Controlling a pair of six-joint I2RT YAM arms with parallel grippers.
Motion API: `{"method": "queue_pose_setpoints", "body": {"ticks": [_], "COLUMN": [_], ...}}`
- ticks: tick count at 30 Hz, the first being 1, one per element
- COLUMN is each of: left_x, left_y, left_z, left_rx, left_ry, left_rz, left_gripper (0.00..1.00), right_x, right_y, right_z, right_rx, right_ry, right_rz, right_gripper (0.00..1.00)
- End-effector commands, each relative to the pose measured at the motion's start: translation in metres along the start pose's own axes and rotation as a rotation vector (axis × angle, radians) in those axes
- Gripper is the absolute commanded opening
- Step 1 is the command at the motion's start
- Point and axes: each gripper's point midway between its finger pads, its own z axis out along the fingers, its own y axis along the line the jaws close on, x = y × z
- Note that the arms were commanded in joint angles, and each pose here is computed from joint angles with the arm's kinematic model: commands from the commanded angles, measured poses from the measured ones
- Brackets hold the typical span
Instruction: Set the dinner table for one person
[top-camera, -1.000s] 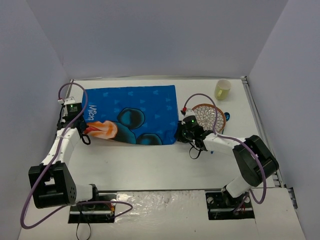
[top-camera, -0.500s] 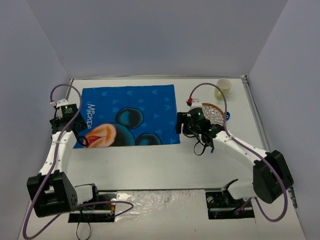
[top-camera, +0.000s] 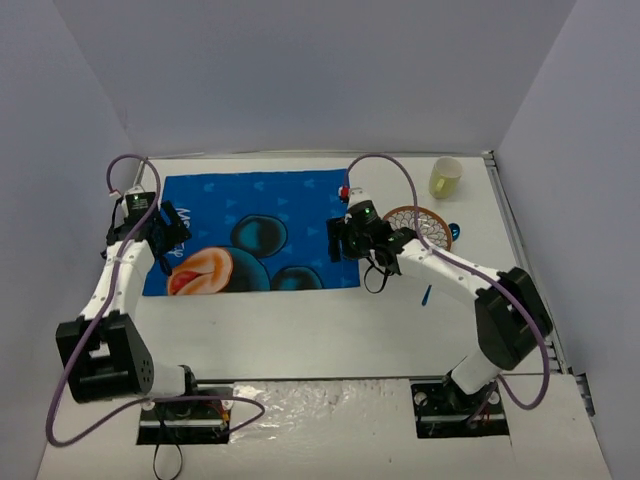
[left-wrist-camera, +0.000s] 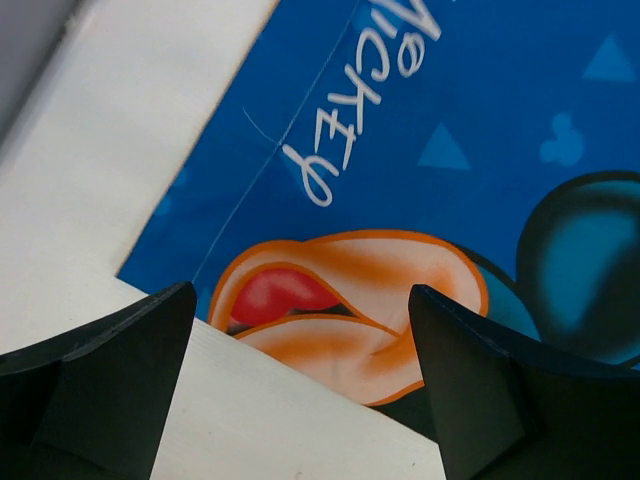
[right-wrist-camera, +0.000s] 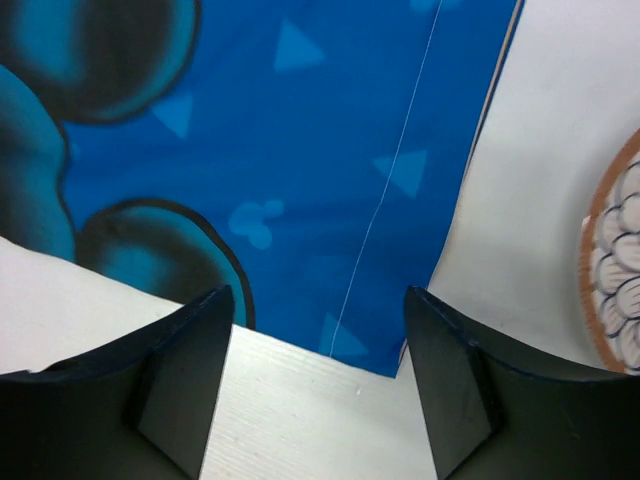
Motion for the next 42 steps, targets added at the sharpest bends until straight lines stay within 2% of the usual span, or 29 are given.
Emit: {"method": "queue_pose_setpoints", "body": {"ticks": [1,4,10,21,31,37,42], "left_x": [-0.018,-0.019,-0.001,-0.001,-0.027,-0.049,-0.051], "left_y": [-0.027,-0.033,-0.032,-0.005,0.008,0.003,0.004], "left_z": [0.027,0.046,0.101,0.154,0.188,0.198,0.206], "left_rx": [0.053,0.054,-0.021,-0.181,-0.215,-0.213,-0.231], "left_ry": [0.003,0.016,0.134,0.257,0.267,0.240,0.251], "left_rz": [-0.021,-0.026,0.001,0.022,-0.017,-0.007,0.005], "left_gripper": [0.84,0.83,0.83,0.83,0.83,0.83,0.83], "right_x": [0.003,0.010,0.029,0.045,0.040,0.039,0.049], "right_y": [0.011,0.005,-0.003,-0.001,0.008,0.022,0.020], "right_z": [0.022,0.036,0.062,0.094,0.118,0.121,0.116], "right_rx": [-0.005,0.035,0.100,0.155,0.163,0.123,0.130], "right_ry": [0.027,0.037,0.076,0.113,0.119,0.136,0.161], "right_rz": [-0.023,-0.015,-0.004,-0.005,0.008,0.022,0.044], "right_gripper": [0.58,0.55,0.54,0.60,0.61,0.62,0.62]}}
